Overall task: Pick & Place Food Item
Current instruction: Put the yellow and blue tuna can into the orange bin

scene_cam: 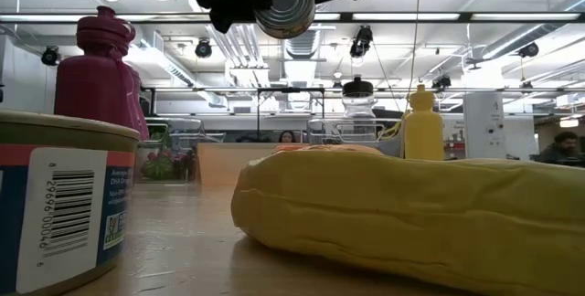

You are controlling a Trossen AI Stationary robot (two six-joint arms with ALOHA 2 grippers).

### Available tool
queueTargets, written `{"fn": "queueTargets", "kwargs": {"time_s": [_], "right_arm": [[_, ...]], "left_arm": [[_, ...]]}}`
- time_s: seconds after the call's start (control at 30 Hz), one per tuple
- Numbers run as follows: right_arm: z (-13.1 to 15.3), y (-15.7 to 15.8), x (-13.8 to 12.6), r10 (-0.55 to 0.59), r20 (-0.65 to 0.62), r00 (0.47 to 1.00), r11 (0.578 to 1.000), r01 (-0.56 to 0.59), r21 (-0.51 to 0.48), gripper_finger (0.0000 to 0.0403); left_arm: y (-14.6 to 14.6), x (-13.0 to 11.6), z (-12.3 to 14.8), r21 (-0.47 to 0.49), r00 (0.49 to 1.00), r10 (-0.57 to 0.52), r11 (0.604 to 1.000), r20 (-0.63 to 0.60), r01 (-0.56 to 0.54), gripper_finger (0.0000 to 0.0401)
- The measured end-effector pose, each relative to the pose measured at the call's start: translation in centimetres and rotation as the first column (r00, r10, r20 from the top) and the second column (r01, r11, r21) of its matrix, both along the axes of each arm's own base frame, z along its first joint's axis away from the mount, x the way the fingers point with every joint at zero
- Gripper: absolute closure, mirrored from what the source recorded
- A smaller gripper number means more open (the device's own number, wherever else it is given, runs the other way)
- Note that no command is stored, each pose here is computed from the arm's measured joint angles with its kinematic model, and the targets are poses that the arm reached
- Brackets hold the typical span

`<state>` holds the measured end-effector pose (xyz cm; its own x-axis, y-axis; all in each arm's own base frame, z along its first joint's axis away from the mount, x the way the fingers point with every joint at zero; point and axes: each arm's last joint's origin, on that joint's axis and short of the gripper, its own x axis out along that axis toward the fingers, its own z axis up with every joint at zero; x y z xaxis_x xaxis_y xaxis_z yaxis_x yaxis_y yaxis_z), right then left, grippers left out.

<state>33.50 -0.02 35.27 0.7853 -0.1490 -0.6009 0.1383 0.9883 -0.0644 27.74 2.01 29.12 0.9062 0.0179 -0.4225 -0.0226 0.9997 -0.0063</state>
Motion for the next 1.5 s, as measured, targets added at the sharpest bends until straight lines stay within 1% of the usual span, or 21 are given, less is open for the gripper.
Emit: {"fn": "queueTargets", "kwargs": {"time_s": [0.17,0.37,0.5,0.77,0.9,1.0,1.13,1.23,1.33,1.4,1.5], "right_arm": [[0.7,-0.3,-0.7,-0.011,0.014,1.0,1.0,0.011,0.002,0.011],[1.5,-0.5,-1.5,-0.041,0.038,0.998,0.999,0.042,-0.029,0.0119],[2.2,-0.6,-2.0,-0.043,0.058,0.997,0.998,0.045,-0.04,0.0123],[3.5,-0.6,-3.3,-0.042,0.11,0.993,0.998,0.047,-0.041,0.0128],[4.2,-0.6,-3.9,-0.043,0.136,0.99,0.998,0.048,-0.039,0.0122],[4.6,-0.5,-4.4,-0.042,0.15,0.988,0.998,0.048,-0.038,0.0117],[5.0,-0.5,-4.8,-0.042,0.168,0.985,0.998,0.049,-0.038,0.011],[5.1,-0.6,-4.8,-0.042,0.168,0.985,0.998,0.049,-0.038,0.0105],[5.1,-0.5,-4.9,-0.042,0.17,0.985,0.998,0.049,-0.038,0.0101],[5.1,-0.5,-4.9,-0.041,0.17,0.985,0.998,0.048,-0.038,0.0099],[5.1,-0.5,-4.9,-0.039,0.169,0.985,0.998,0.046,-0.042,0.0097]], "left_arm": [[0.1,0.0,0.0,-0.002,1.0,0.004,1.0,-0.001,-0.004,0.0256],[0.1,0.0,0.0,-0.005,1.0,0.005,1.0,-0.005,-0.005,0.0256],[0.3,-0.3,0.0,-0.026,0.999,0.03,0.999,-0.033,-0.03,0.0256],[1.4,-1.0,-0.2,-0.084,0.986,0.138,0.986,-0.089,-0.146,0.0256],[2.0,-1.6,-0.2,-0.098,0.967,0.226,0.966,-0.122,-0.238,0.0256],[2.4,-2.0,-0.3,-0.125,0.945,0.295,0.941,-0.144,-0.313,0.0256],[2.9,-2.3,-0.4,-0.173,0.902,0.397,0.89,-0.168,-0.423,0.0256],[3.3,-2.6,-0.6,-0.207,0.856,0.482,0.832,-0.188,-0.515,0.0256],[3.8,-2.9,-0.8,-0.236,0.784,0.583,0.748,-0.211,-0.62,0.0256],[4.3,-3.3,-1.0,-0.244,0.721,0.654,0.678,-0.229,-0.693,0.0256],[5.1,-3.6,-1.2,-0.26,0.633,0.739,0.58,-0.23,-0.772,0.0256]]}}
